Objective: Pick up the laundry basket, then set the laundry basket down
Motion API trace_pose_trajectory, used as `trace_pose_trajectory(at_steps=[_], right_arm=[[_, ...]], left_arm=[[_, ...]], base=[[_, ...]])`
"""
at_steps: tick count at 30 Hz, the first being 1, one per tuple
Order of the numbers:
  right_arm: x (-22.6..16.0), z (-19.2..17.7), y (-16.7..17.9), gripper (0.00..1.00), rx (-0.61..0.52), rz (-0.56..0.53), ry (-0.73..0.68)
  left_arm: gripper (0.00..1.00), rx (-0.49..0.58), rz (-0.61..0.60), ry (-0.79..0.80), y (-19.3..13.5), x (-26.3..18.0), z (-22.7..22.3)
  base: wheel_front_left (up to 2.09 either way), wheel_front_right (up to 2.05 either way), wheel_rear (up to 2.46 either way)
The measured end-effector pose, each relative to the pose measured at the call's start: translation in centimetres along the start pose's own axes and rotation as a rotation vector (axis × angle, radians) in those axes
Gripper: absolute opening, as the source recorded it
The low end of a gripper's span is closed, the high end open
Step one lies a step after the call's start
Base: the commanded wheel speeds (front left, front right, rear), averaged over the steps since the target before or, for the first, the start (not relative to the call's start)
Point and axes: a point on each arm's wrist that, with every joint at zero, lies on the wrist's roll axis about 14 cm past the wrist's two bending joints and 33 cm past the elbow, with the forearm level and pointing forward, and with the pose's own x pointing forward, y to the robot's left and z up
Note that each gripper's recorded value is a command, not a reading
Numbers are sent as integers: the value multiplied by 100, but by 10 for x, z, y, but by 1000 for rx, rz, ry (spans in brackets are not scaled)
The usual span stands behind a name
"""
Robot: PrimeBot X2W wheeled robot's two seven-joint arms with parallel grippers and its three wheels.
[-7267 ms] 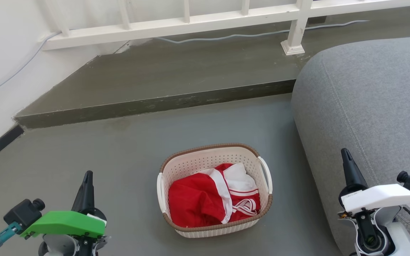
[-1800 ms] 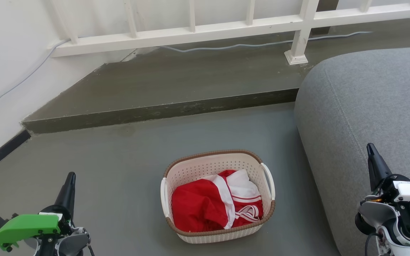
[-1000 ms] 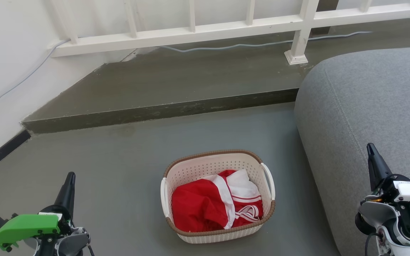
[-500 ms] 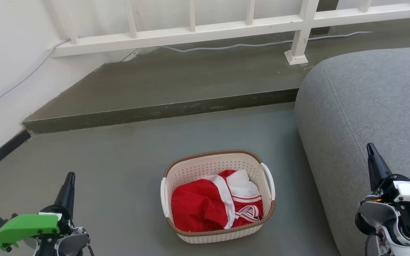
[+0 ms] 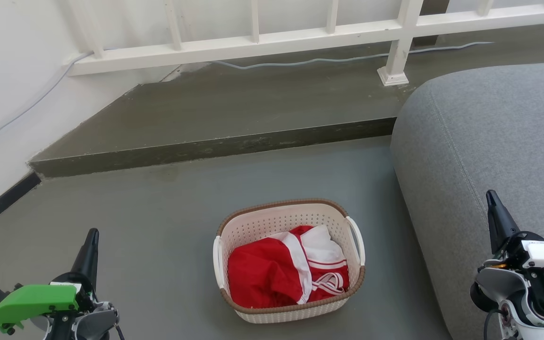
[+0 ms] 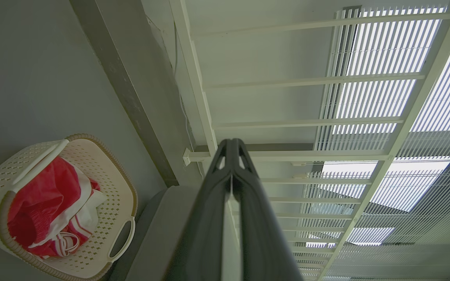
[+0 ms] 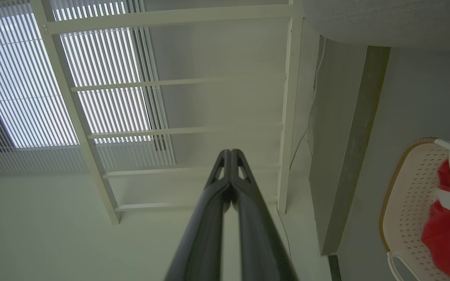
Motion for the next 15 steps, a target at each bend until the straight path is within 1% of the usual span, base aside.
trace_pose_trajectory(at_steps=[15], right_arm=[[0, 0, 0, 0, 0, 0, 0]], left_arm=[[0, 0, 0, -1, 0, 0, 0]], base=[[0, 0, 0]])
